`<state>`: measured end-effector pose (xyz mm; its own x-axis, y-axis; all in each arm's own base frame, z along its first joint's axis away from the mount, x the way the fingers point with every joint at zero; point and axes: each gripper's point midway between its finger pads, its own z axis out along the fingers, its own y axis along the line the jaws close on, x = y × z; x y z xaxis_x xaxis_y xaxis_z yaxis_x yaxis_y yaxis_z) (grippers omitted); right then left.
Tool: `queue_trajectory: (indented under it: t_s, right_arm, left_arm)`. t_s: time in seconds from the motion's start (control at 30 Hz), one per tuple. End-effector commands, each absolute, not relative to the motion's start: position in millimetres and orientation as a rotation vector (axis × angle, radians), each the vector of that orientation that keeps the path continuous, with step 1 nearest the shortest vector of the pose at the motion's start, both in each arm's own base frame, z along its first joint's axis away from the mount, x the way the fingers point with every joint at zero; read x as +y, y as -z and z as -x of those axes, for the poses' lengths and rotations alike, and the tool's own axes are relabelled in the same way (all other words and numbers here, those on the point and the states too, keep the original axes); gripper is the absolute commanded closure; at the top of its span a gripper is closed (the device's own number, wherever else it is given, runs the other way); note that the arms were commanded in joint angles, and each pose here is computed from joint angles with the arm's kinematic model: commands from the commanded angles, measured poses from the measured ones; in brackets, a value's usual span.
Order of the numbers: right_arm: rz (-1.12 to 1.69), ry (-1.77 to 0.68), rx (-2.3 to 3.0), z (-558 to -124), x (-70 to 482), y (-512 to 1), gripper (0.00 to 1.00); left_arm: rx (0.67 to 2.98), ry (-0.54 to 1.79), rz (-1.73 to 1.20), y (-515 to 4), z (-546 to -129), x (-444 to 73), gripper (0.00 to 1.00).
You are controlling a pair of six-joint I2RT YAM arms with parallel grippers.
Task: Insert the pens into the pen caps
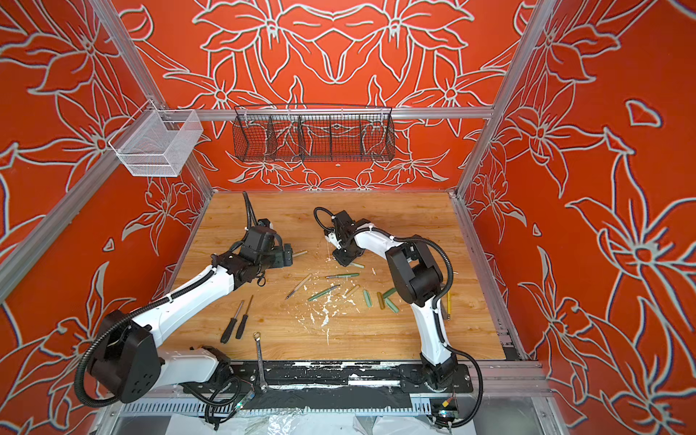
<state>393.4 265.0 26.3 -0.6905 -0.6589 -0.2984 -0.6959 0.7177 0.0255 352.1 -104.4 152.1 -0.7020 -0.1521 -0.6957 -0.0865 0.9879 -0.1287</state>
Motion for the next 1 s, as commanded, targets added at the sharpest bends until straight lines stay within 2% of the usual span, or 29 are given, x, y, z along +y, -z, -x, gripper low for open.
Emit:
queue_trajectory:
  t_s: [0.0, 0.27, 0.53, 0.73, 0.97]
  right_arm:
    - [1.162, -0.192, 2.734, -375, 264, -5, 0.78]
    - [1.17, -0.22, 2.682, -383, 276, -22, 0.91]
    - [1.054, -0.232, 2.541, -403, 282, -78, 0.92]
    - [0.82, -0.36, 2.46, -405, 286, -136, 0.92]
    - [0.494, -0.641, 2.368, -382, 289, -194, 0.92]
  left_arm:
    - [2.324, 0.103, 0.168, -158, -350, -102, 0.03]
    - [2.291, 0.169, 0.155, -162, -348, -108, 0.03]
    - [2.211, 0.395, 0.054, -173, -352, -140, 0.03]
    - [2.105, 0.677, -0.087, -187, -348, -181, 0.03]
    - [1.963, 1.0, -0.252, -210, -335, -226, 0.0]
